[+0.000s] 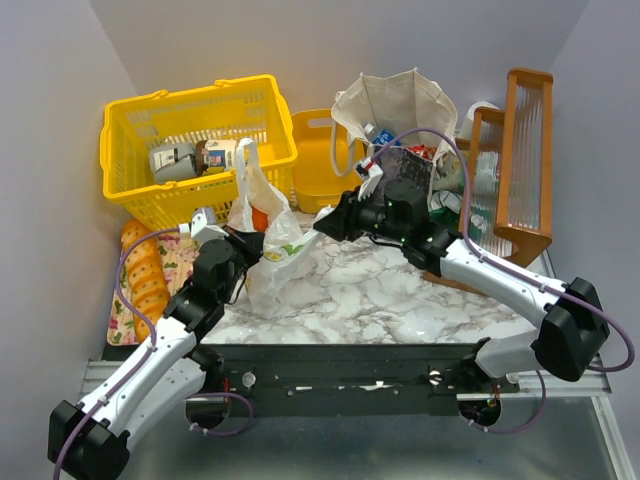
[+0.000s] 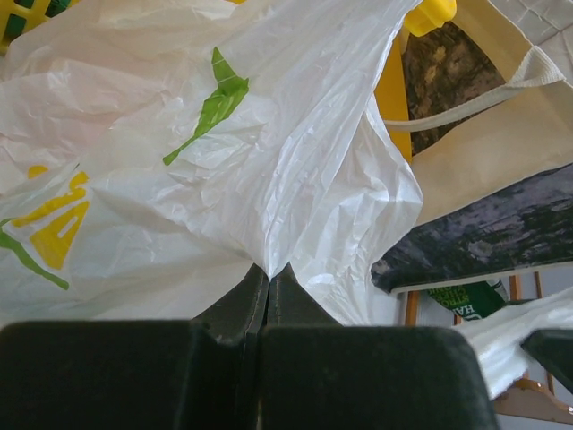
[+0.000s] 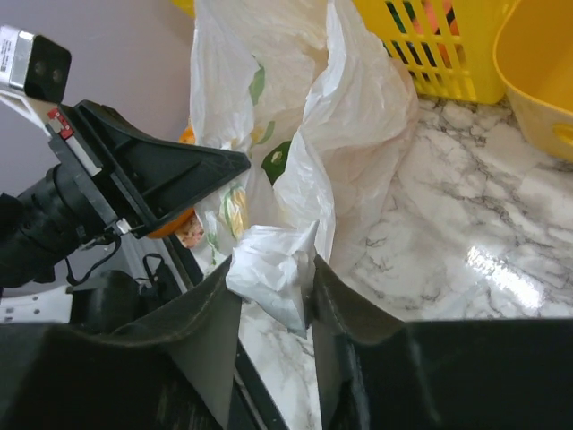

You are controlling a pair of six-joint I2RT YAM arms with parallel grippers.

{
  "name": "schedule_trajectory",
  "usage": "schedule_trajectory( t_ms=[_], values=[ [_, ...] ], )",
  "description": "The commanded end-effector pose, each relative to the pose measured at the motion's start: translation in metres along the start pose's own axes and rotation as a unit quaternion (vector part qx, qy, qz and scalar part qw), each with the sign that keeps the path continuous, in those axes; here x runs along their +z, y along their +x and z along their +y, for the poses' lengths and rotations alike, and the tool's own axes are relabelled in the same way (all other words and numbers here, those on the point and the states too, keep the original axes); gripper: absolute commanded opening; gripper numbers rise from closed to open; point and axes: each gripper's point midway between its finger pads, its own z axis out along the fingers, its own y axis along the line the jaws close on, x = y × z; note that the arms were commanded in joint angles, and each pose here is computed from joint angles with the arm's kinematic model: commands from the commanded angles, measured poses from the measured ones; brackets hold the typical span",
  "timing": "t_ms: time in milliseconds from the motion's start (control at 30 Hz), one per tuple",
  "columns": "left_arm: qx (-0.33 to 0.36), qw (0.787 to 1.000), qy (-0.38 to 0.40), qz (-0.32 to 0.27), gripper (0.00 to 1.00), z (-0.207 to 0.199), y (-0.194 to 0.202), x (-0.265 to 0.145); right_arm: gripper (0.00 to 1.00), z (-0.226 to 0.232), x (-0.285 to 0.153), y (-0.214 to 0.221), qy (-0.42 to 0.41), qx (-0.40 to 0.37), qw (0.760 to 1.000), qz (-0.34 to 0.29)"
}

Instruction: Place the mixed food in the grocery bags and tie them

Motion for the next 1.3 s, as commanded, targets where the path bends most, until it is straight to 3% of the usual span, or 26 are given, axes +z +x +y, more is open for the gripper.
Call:
schedule_trajectory(
  t_ms=[0, 33, 67, 100, 133, 233, 267, 400, 567, 733, 1067, 1200, 1267],
  values=[
    [0.004, 1.000, 0.018, -0.021, 0.00, -0.007, -0.007, 0.001, 0.24, 0.021, 0.001, -0.022, -0.039, -0.024, 0.998, -0.040],
    [0.012, 0.999, 0.032, -0.016, 0.02, -0.012, -0.007, -0.001, 0.08, 0.017, -0.001, -0.021, -0.025, -0.022, 0.999, -0.035],
    [0.034, 0.998, 0.042, -0.019, 0.11, -0.016, -0.010, -0.002, 0.04, 0.016, -0.004, -0.025, -0.018, -0.033, 0.999, -0.037],
    [0.043, 0.998, 0.049, -0.022, 0.24, -0.019, -0.012, -0.004, 0.01, 0.020, -0.012, -0.033, -0.016, -0.046, 0.998, -0.047],
    [0.049, 0.996, 0.062, -0.029, 0.52, -0.025, -0.018, -0.009, 0.01, 0.018, -0.019, -0.036, 0.000, -0.054, 0.997, -0.046],
    [0.102, 0.989, 0.102, -0.046, 0.90, -0.041, -0.033, -0.024, 0.01, 0.023, -0.046, -0.052, 0.017, -0.115, 0.992, -0.046],
    [0.117, 0.984, 0.125, -0.046, 0.98, -0.052, -0.037, -0.031, 0.01, 0.024, -0.052, -0.054, 0.018, -0.127, 0.991, -0.042],
    [0.206, 0.959, 0.189, -0.038, 0.99, -0.077, -0.042, -0.052, 0.01, 0.035, -0.077, -0.053, -0.026, -0.197, 0.980, 0.008],
    [0.280, 0.922, 0.266, -0.007, 0.99, -0.111, -0.038, -0.069, 0.01, 0.038, -0.103, -0.036, -0.115, -0.197, 0.972, 0.059],
    [0.333, 0.895, 0.295, 0.033, 0.99, -0.120, -0.032, -0.082, 0.01, 0.016, -0.121, -0.044, -0.133, -0.174, 0.974, 0.052],
    [0.444, 0.814, 0.375, 0.018, 0.99, -0.133, -0.025, -0.091, 0.01, -0.007, -0.133, -0.052, -0.236, -0.151, 0.958, 0.059],
    [0.469, 0.805, 0.363, 0.032, 0.99, -0.124, -0.028, -0.075, 0.01, -0.009, -0.132, -0.055, -0.247, -0.151, 0.955, 0.059],
    [0.459, 0.811, 0.361, 0.035, 0.99, -0.119, -0.037, -0.067, 0.01, -0.010, -0.131, -0.056, -0.250, -0.151, 0.955, 0.059]
  ],
)
